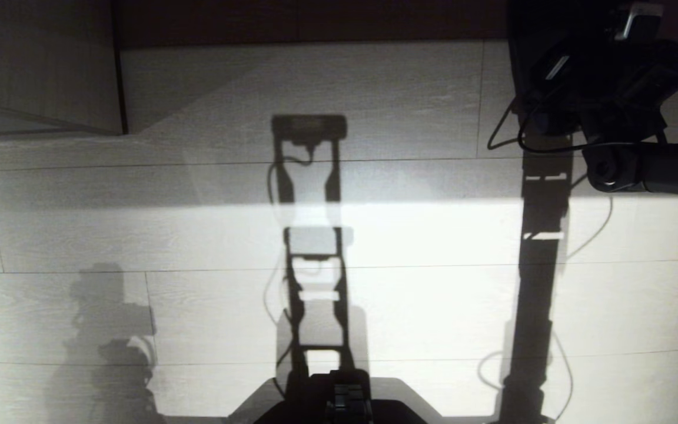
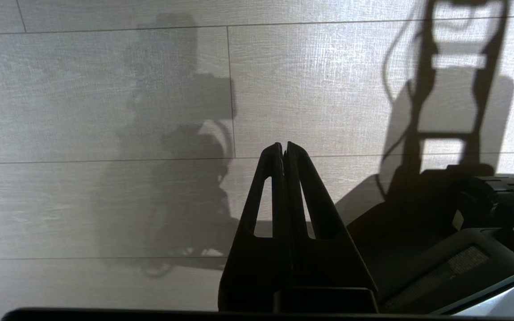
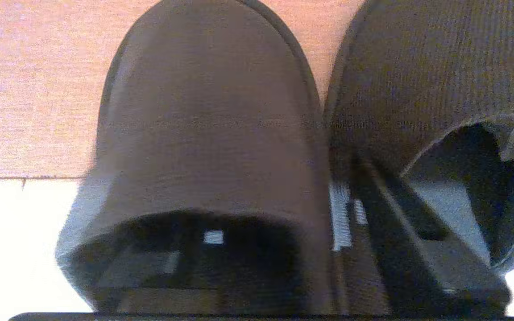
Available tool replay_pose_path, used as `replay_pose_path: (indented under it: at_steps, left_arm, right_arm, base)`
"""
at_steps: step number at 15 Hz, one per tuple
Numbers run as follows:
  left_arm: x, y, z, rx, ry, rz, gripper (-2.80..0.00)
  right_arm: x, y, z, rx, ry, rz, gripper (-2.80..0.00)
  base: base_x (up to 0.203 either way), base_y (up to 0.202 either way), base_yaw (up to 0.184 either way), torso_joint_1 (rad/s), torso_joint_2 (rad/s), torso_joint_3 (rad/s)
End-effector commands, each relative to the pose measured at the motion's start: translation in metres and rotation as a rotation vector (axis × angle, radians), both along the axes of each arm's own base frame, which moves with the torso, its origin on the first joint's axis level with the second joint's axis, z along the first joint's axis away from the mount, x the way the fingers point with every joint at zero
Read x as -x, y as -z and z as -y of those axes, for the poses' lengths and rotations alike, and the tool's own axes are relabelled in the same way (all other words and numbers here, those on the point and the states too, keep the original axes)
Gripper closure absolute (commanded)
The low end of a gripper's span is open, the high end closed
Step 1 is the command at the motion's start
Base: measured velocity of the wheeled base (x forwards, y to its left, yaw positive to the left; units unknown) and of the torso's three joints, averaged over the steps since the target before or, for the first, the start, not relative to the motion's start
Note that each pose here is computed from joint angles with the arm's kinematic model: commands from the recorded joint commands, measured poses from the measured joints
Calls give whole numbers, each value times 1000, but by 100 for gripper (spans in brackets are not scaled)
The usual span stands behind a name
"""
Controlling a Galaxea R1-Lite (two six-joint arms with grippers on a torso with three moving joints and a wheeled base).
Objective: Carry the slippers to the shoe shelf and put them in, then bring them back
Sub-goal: Pick up the slippers on the floor
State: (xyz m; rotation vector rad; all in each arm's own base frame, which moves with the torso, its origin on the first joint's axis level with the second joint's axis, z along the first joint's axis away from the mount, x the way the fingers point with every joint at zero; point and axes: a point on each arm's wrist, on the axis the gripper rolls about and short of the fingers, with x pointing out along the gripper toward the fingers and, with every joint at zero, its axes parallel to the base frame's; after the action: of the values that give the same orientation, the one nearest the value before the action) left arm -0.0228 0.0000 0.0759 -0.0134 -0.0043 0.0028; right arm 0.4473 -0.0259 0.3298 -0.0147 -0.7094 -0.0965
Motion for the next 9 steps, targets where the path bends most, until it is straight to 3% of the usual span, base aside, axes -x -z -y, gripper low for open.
replay_pose_path:
  at_steps: [1,9]
  left_arm:
    - [0,0,0,0,0,0,0]
    - [0,0,0,0,0,1,0]
  right_arm:
    - [2,-2,0,1,2,11,-280]
    - [7,-8,0,-25,25,12,-280]
  base:
    - [0,0,0,0,0,0]
    - [0,0,0,0,0,0]
